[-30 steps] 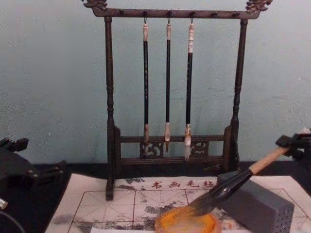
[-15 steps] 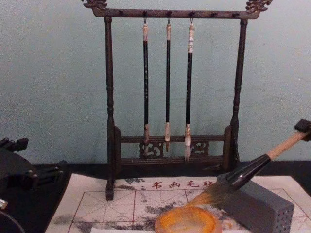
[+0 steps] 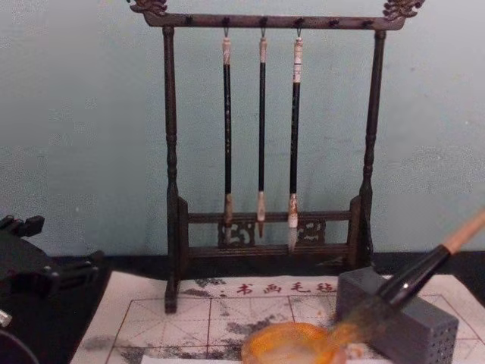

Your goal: Pick up the brush from the inkstone, write on the paper, then place the brush back to its original position.

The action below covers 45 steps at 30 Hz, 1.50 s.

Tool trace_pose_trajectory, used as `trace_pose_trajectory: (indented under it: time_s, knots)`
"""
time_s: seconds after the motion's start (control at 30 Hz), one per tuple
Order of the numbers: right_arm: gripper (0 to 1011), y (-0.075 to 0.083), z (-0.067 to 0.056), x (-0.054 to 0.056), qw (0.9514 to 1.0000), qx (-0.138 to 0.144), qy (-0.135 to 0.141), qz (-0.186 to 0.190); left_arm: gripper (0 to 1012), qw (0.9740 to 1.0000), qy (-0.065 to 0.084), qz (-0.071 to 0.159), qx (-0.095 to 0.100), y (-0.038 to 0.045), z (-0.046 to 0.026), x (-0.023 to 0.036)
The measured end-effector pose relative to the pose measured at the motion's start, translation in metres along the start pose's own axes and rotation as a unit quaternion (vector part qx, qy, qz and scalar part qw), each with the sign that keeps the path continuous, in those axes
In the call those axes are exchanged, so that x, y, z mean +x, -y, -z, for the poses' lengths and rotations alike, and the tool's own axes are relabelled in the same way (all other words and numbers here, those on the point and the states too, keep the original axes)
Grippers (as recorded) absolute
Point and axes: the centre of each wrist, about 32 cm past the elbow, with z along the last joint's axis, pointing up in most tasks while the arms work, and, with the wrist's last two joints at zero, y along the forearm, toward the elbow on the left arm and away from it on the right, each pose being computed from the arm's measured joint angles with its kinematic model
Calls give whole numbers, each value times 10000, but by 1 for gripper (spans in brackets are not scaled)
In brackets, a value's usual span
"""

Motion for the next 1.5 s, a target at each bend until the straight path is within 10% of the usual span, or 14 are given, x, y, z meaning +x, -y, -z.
trace_pose_trajectory:
  time_s: [1.5]
  knots:
    - [181, 167, -11, -54, 9879, -419, 1479, -195, 1001, 10000, 0, 0, 0, 0, 0, 0]
